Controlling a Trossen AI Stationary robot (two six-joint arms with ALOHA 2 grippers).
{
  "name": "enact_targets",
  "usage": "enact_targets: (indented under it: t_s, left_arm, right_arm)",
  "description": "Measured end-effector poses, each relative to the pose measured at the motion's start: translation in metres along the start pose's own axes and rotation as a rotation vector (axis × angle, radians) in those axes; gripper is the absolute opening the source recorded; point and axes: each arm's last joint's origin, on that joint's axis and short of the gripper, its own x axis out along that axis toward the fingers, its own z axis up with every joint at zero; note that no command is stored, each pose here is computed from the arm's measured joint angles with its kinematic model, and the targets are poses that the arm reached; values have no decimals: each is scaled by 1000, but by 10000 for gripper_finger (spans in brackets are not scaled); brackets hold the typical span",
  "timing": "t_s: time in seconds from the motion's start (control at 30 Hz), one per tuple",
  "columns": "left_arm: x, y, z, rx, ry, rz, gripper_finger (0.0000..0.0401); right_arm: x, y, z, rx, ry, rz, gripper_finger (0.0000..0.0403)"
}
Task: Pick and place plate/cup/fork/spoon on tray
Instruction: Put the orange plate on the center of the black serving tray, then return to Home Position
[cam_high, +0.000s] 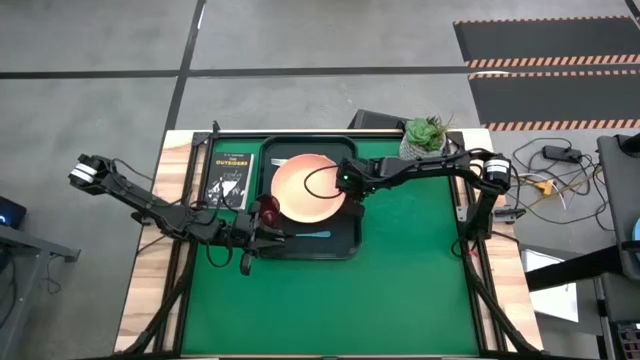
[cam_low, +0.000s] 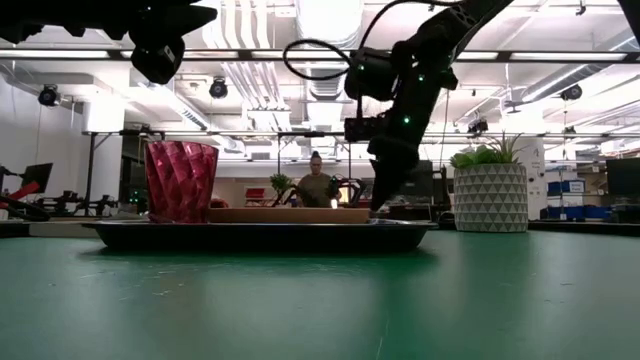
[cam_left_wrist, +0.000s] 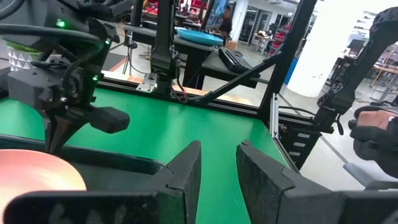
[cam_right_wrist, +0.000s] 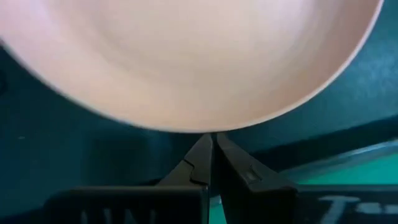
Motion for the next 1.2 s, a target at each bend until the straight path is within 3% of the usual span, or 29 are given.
enact_targets:
  t_s: [0.27,0.47,0.93,1.2]
  left_arm:
    - [0,0,0,0,0,0,83]
    - [0,0,0,0,2,0,83]
    - [-3,5,-14,13,50,13,83]
    - [-18,10,-17,31,105,2,83]
  right_arm:
    - [-27,10,0,22,-23,2,9]
    - [-49,33,-18,11,-81,45,9]
    - [-43,104,-69,-110,-643,230,9]
    - [-47,110,-92,-233,-783,228,9]
